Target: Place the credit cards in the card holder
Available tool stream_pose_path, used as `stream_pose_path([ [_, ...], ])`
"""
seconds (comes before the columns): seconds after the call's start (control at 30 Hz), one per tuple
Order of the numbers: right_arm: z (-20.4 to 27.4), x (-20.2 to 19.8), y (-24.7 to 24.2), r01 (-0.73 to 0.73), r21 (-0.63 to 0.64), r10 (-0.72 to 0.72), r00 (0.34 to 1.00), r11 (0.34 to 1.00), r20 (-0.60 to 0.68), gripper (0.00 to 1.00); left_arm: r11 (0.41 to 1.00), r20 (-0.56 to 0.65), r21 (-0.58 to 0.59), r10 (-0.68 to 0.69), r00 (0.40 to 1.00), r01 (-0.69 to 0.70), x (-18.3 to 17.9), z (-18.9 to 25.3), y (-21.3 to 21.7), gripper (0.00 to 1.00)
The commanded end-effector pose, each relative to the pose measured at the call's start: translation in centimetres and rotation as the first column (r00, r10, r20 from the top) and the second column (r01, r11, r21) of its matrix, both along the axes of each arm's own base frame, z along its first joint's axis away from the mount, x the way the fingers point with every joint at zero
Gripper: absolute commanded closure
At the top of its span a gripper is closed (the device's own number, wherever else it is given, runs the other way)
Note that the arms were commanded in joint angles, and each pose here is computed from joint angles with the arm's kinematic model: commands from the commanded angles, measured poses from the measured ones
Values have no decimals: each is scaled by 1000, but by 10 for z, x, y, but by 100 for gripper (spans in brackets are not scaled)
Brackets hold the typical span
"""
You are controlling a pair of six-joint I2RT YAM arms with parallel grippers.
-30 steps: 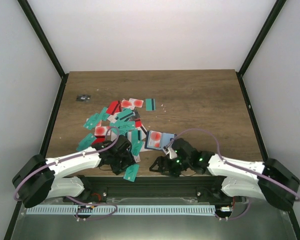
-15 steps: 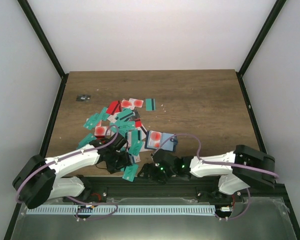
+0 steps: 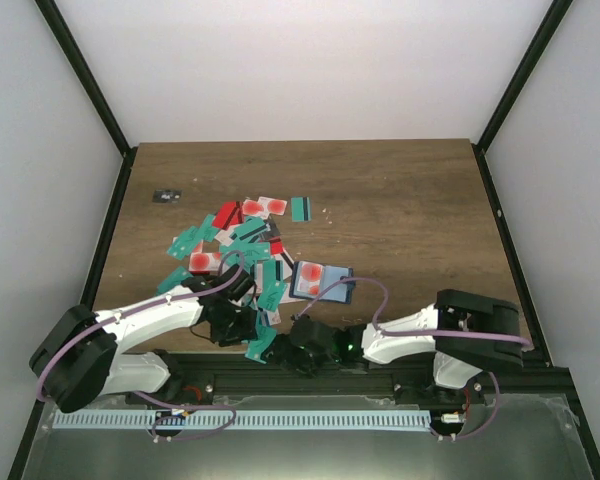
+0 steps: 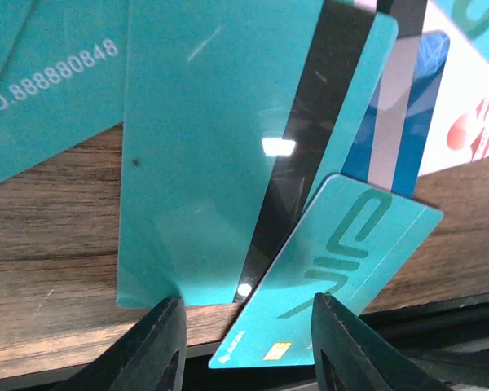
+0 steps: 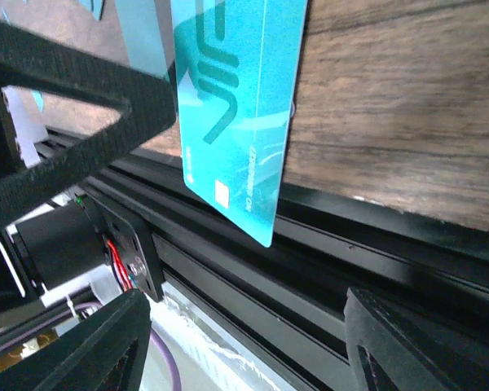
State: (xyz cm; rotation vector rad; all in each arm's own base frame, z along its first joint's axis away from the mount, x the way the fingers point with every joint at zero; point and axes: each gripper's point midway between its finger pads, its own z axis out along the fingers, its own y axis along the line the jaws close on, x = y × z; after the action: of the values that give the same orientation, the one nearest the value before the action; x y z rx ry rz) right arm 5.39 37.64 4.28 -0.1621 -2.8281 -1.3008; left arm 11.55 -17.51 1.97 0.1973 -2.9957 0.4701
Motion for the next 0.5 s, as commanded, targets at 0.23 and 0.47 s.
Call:
stream_pose_path([
  [0.23,-12,12,13,126,31,-126,992,992,-12,36,995,-40,33,-89,995,90,-10,-9,8,68],
  [0.47,-27,12,15,145,25,-144,989,989,-42,44,992,-62,43,-112,992,115,-14,-15,10,75],
])
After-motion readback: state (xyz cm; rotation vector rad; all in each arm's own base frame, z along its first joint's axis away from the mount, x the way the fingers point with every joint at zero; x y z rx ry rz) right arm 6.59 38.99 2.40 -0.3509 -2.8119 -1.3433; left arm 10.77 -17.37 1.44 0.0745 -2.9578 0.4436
